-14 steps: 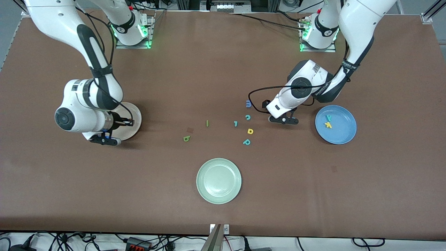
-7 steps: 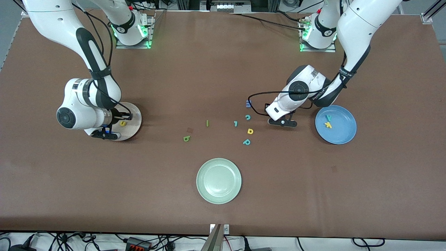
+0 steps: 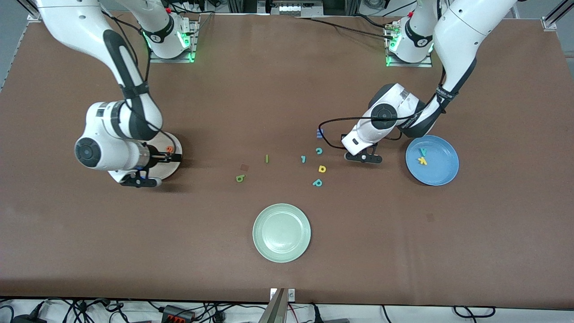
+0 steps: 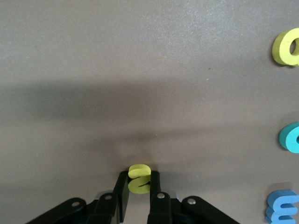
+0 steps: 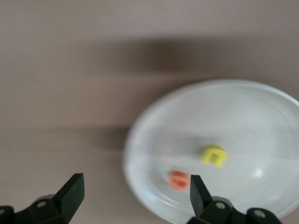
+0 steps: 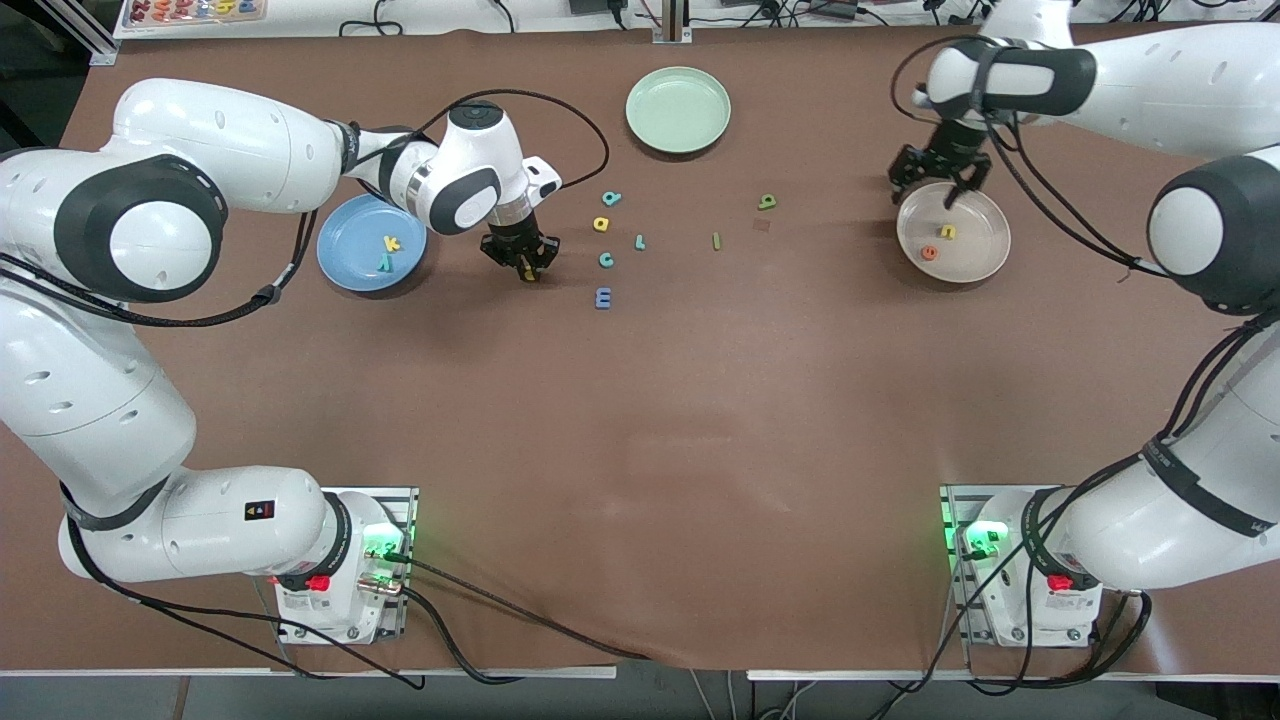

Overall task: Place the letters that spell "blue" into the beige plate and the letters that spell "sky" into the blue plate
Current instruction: 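Carry yellow s to the blue plate while the right gripper grasps green b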

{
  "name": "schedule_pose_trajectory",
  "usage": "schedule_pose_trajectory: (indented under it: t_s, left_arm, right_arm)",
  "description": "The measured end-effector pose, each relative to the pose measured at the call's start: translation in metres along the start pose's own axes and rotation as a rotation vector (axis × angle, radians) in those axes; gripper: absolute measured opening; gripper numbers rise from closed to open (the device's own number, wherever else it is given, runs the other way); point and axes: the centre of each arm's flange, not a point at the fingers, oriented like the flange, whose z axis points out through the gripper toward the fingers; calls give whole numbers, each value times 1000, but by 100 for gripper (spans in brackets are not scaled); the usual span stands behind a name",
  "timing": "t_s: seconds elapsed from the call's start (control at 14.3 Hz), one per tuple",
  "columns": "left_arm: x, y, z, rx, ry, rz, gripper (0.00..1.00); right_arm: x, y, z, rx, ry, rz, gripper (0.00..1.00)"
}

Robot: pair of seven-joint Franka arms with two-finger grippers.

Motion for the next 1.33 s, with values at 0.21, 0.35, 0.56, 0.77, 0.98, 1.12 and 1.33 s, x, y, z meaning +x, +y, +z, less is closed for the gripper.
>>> schedule_pose_trajectory:
  t_s: [0.21,0.35,0.56,0.77,0.98,1.12,1.33]
  left_arm:
    - [11,-9,-27,79,-51,-15,22]
    - [25,-19,-71,167,-110,-10,22]
    - [41,-48,-124,230,-179,7,22]
    - [59,-116,-135,200,-214,14,22]
    - [74,-207,-120,142,-229,39,22]
    - [78,-252,-97,118,-221,54,22]
    - [70,-272,-49,61,-194,72,22]
  right_arm:
    - [13,-77,-7,-19,58,-112,100]
    - [18,-121,3,-37,73,-180,96]
    - [28,-151,11,-108,107,-273,93]
    - [36,-165,7,-173,161,-475,100]
    - [28,-187,19,-201,136,-780,100]
    - [19,-207,31,-219,118,-971,100]
    - [11,-214,55,-247,118,-1201,97]
